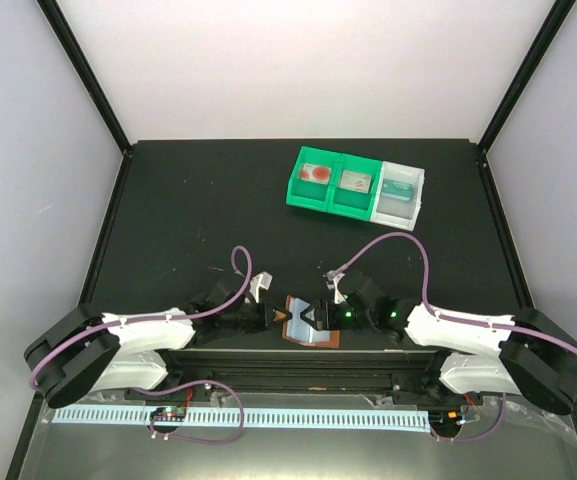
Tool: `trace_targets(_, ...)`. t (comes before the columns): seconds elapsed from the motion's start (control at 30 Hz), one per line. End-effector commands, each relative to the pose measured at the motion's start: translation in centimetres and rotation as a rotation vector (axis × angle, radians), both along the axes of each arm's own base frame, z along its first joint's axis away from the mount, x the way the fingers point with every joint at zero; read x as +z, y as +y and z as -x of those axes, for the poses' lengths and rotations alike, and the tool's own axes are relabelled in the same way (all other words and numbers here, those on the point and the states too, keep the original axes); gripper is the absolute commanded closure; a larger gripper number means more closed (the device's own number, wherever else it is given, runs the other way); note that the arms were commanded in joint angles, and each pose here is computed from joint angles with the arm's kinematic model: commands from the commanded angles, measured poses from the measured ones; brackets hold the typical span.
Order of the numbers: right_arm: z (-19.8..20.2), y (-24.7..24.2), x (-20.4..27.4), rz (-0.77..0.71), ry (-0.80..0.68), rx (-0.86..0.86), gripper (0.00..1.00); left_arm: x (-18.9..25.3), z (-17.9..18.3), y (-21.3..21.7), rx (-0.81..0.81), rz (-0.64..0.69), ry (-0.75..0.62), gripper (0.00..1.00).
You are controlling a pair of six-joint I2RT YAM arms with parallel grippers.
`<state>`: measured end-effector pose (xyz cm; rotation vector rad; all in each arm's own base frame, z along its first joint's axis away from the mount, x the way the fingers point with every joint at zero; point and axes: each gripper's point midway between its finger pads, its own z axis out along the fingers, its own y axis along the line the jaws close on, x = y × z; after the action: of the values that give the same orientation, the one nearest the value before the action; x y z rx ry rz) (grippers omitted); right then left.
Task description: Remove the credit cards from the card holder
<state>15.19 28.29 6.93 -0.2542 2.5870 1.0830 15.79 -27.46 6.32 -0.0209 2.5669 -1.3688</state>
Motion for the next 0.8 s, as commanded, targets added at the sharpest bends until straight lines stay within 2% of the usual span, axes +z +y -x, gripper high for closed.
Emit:
trace_targets(0.0, 0.2, 1.4, 0.3, -0.06, 0.003, 0.024, 0.39, 1.0, -0.6, -0.1, 0.038, 0.04, -0.032, 0.98)
trace_targets(0.77, -0.1, 3.4, -1.5, -0.005, 0.034, 0.073, 0.22, 1.6, -1.3, 0.4, 0.097, 0.039, -0.043, 0.98)
